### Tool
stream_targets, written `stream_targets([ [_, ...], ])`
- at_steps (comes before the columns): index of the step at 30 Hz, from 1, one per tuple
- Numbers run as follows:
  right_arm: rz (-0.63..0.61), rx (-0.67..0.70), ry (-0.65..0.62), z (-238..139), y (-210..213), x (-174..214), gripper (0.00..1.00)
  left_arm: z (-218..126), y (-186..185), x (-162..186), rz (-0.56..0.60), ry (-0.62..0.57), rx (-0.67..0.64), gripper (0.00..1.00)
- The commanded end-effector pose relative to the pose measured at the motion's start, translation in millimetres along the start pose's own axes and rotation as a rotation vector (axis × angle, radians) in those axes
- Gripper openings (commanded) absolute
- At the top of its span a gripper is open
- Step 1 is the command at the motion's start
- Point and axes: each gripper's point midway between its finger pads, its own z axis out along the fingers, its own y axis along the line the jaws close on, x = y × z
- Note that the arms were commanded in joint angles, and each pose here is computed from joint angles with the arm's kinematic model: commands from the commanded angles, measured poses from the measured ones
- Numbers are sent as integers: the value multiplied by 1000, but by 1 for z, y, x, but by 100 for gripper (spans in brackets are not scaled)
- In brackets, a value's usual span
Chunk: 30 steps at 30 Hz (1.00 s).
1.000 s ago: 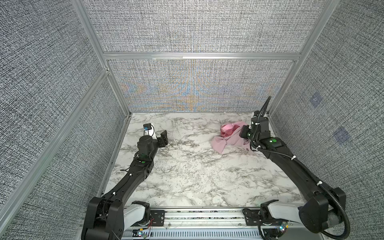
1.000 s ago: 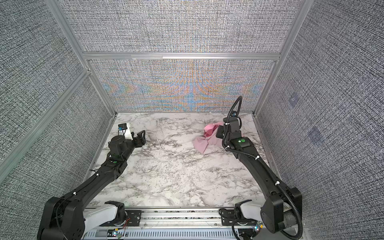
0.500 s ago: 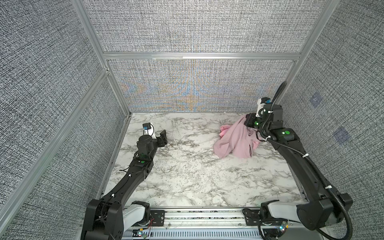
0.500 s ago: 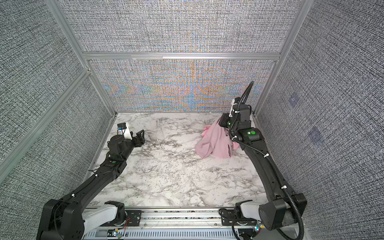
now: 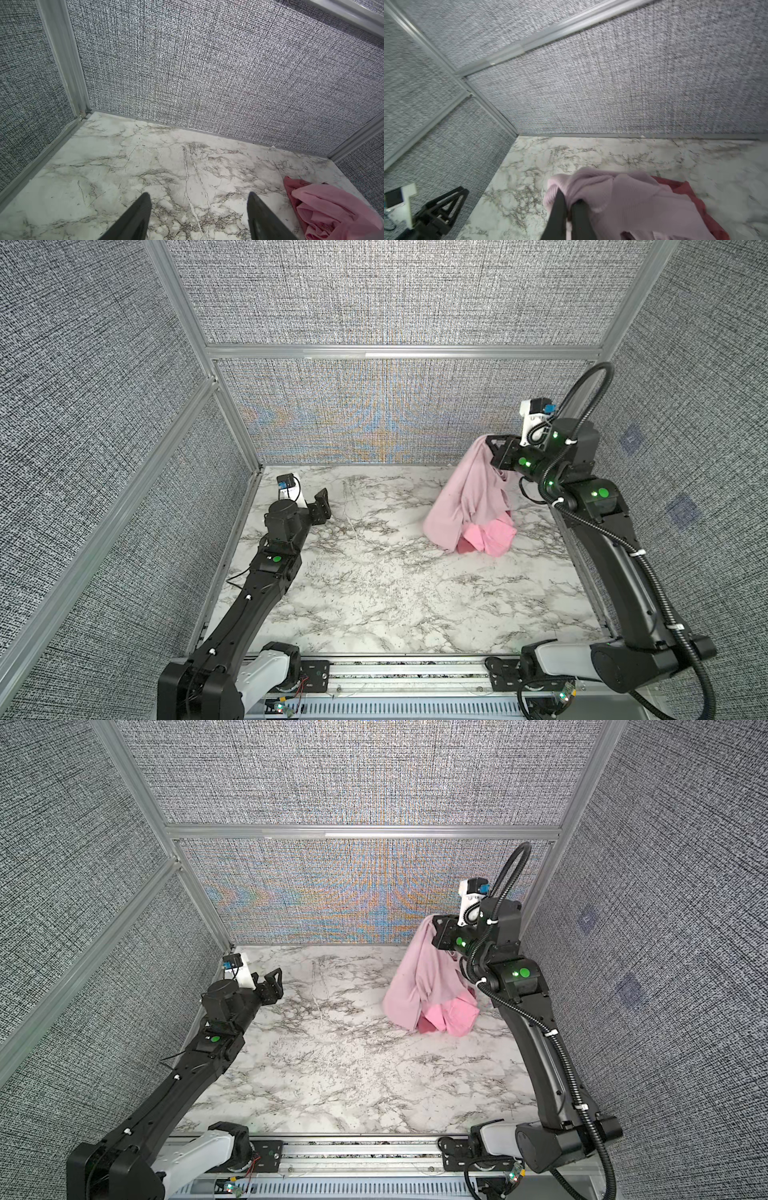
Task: Pick out a specific cloth from the pile
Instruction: 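Lift the lilac cloth with the right gripper, pulling it out of the pile, then carry the lilac cloth toward the left gripper and lower it onto the table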
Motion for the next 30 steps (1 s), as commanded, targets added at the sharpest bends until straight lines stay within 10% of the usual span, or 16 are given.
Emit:
stream_targets([
  [1, -42, -152, 2, -3, 41, -11, 0, -7, 4, -6, -4, 25, -41, 74],
  [12, -148, -475, 128, 15, 148, 15, 0, -59, 17, -65, 58, -3, -194, 75],
  [30, -187, -766, 423, 108, 268, 167, 0, -127, 28, -107, 46, -135, -256, 72],
])
